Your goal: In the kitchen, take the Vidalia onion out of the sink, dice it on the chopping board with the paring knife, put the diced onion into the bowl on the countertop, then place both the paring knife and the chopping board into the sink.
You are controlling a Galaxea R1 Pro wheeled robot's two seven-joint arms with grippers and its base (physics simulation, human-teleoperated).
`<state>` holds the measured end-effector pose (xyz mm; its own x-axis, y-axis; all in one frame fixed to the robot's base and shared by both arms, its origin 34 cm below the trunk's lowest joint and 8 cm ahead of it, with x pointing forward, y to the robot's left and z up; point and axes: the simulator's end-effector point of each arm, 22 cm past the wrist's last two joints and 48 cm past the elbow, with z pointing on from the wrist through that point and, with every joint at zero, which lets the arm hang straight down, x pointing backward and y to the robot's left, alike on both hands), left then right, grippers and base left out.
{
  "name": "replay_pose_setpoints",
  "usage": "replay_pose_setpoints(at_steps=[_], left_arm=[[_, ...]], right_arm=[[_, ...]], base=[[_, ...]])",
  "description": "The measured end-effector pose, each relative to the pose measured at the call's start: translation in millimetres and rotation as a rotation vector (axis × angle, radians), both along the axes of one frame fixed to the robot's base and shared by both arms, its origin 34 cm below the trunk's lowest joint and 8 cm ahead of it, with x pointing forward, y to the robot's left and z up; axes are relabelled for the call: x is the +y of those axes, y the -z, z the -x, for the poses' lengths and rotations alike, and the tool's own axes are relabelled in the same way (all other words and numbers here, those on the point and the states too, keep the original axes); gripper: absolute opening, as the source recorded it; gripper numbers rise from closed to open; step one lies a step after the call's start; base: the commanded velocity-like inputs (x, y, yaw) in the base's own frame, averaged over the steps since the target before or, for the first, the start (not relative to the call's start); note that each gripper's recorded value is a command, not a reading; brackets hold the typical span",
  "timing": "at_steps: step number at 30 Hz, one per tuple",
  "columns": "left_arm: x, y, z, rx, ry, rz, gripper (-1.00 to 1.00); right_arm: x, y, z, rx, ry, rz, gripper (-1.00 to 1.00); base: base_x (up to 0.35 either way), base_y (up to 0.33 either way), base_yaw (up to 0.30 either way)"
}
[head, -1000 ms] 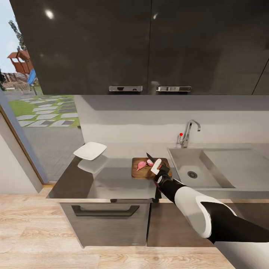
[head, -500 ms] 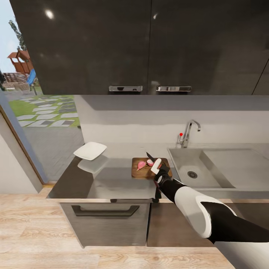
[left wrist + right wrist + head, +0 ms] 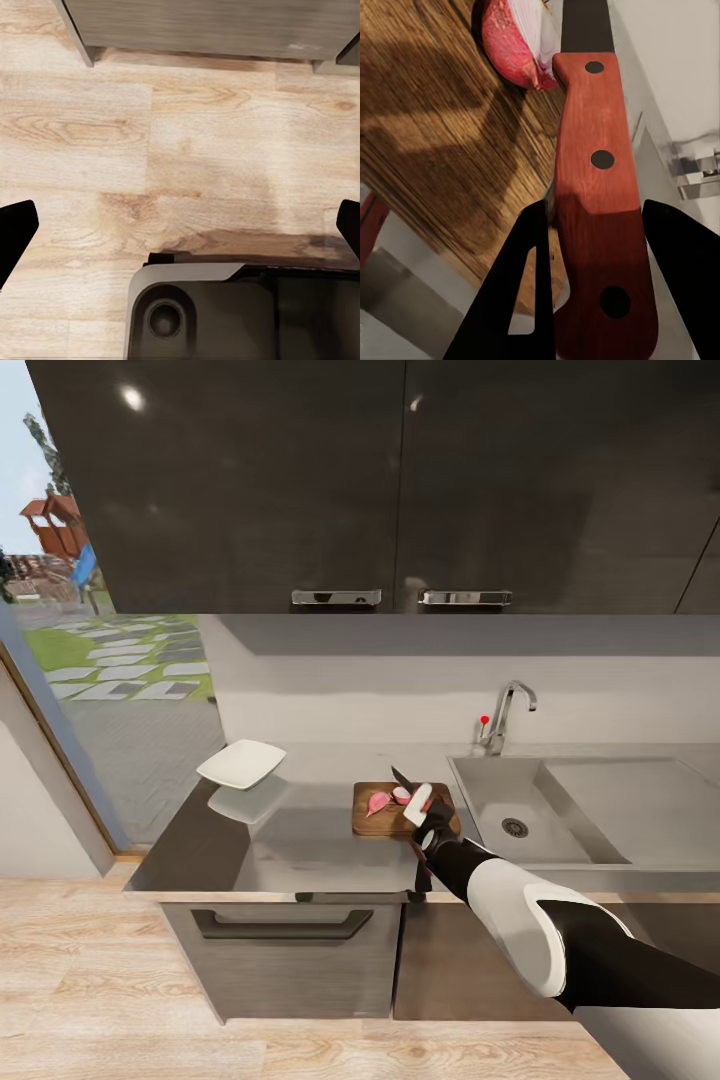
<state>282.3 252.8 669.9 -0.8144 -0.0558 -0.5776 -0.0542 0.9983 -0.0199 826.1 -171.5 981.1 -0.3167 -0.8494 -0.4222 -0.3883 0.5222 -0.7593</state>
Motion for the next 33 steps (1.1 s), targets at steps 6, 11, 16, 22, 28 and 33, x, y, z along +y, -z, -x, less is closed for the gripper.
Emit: replay_pose_setpoints(at_steps=[6,11,16,22,28,33], left_arm=[[0,0,1,0.002,0.000,0.000,1.00],[-1,0,1,0.002,0.000,0.001,1.00],[-1,0,1,0.002,0.000,0.001,1.00],[-1,0,1,0.002,0.000,0.001,1.00],[-1,1,2,0.004,0.000,0.001,1.00],[-1,1,2,0.004,0.000,0.002,1.00]], right_arm=[[4,8,5,0.037,-0.014,-0.013,-1.00],[8,16,9,0.076,-0.027,-0.025,-1.00],[8,16,9,0.075,-0.025,-0.024,-1.00],[8,13,7,0.064,-0.027,-0.026,-1.00],[7,5,2,0.041,-0.019,-0.034,-1.00],[11,3,1,0.030,-0.035,-0.047,-1.00]], base=[[0.000,0.000,0.000],[0.000,0.000,0.000],[0.000,0.000,0.000],[0.000,0.000,0.000],[0.000,0.000,0.000],[-0.136,0.084,0.000]])
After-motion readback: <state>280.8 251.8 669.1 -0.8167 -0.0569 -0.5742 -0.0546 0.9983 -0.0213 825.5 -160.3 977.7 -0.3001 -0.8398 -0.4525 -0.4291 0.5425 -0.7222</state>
